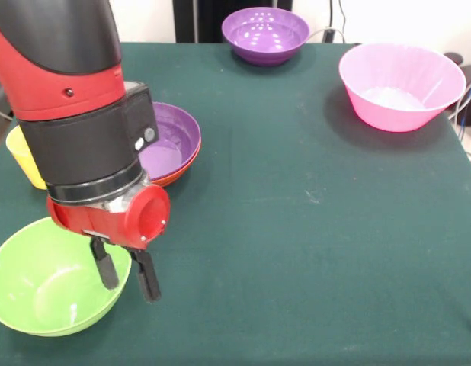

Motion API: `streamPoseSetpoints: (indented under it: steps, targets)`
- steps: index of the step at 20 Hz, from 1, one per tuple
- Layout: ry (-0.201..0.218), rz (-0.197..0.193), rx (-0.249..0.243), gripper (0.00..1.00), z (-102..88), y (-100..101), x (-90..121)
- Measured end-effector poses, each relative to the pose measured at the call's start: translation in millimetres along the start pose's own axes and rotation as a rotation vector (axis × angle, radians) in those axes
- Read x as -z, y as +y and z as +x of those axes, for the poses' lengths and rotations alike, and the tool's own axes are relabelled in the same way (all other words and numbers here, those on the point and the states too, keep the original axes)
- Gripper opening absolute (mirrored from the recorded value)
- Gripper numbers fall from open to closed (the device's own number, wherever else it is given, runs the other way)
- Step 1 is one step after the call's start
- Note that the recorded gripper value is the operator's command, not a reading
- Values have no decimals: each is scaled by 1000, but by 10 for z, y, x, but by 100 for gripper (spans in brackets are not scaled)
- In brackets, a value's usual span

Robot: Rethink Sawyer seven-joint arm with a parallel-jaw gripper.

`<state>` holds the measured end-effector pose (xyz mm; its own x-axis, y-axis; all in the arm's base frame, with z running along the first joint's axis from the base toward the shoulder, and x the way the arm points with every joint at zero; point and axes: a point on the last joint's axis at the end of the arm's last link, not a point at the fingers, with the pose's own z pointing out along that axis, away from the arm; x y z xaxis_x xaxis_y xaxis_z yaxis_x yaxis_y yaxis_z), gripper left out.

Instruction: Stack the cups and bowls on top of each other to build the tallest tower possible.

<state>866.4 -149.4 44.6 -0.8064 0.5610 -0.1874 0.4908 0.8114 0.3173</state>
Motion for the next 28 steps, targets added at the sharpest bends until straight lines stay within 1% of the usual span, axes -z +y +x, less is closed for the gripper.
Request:
streamPoseSetpoints:
  steps: [4, 5, 9, 10, 12, 13, 14, 17, 19, 20, 22, 28]
  targets:
    - [-2, 4, -6, 100, -40, -91, 94]
    - [-6, 7, -7, 100, -75, -133, 175]
    - [-15, 10, -5, 100, -129, -165, 321]
    - [-21, 13, 0, 100, -153, -157, 420]
    - [-29, 17, 11, 100, -173, -121, 536]
    - [-30, 18, 14, 100, -177, -110, 559]
    - [-40, 19, 24, 100, -198, -60, 654]
    - [-56, 23, 39, 100, -237, 13, 819]
    - [-72, 28, 54, 100, -275, 75, 978]
    - [-74, 28, 55, 100, -277, 80, 991]
    - [-92, 34, 69, 100, -314, 140, 1157]
    - [-130, 47, 92, 100, -399, 227, 1447]
